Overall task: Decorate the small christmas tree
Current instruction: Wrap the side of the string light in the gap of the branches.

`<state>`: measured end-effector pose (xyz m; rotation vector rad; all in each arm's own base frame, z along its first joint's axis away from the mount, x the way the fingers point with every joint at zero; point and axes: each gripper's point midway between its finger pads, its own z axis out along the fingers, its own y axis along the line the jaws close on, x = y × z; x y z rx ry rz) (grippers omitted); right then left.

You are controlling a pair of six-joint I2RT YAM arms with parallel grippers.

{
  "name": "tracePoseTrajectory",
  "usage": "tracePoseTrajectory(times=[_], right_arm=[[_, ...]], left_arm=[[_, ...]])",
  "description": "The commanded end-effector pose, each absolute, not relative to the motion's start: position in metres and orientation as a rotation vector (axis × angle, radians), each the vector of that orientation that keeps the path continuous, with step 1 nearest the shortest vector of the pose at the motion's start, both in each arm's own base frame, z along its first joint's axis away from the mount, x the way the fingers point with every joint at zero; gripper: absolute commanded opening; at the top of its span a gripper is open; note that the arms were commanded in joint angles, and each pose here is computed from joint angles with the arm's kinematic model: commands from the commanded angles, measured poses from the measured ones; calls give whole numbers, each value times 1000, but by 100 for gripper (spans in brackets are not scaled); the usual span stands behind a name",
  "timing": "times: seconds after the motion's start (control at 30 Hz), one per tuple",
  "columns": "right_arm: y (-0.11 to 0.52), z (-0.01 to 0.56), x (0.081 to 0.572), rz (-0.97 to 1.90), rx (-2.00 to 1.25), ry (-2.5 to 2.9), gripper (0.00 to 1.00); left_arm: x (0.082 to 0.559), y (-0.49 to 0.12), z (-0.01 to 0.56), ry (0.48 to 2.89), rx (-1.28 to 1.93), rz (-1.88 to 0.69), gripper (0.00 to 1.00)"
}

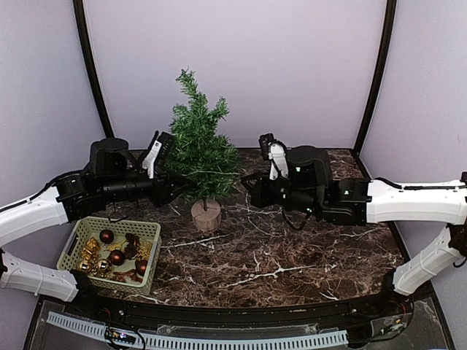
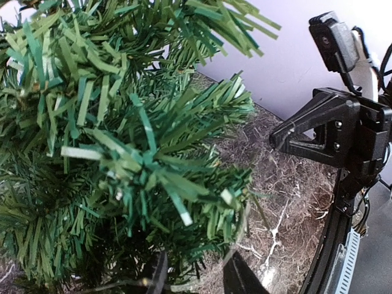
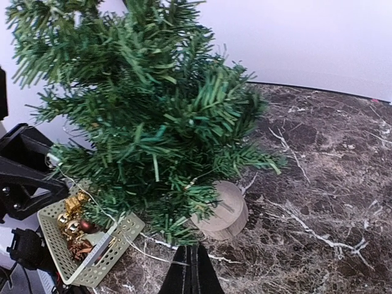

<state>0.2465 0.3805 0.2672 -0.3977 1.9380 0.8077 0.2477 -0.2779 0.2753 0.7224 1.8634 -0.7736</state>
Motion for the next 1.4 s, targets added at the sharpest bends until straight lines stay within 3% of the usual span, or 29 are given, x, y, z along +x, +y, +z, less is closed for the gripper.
tracePoseTrajectory(times=[0.0, 0.23, 0.5, 0.57, 0.67, 0.83, 1.17, 1.37], right_arm=[[396, 301, 226, 915, -480, 1819, 0], [402, 288, 216, 926, -506, 1846, 0], [395, 265, 224, 864, -441, 1918, 0], [393, 261, 226, 849, -422, 1930, 0], [391, 257, 227, 841, -404, 1942, 0], [389, 248, 229, 822, -393, 1967, 0], [380, 235, 237, 747, -335, 2007, 0], [376, 230, 246, 719, -303, 2026, 0]], left_arm=[[251, -283, 301, 1770, 722, -774, 29], [251, -281, 298, 1761, 691, -783, 15], [251, -281, 291, 1776, 674, -794, 10], [251, -281, 289, 1784, 676, -799, 16], [251, -281, 283, 1798, 670, -794, 32], [252, -281, 281, 1800, 665, -794, 36], [247, -273, 274, 1812, 644, -792, 4], [246, -265, 270, 1828, 611, -771, 0]])
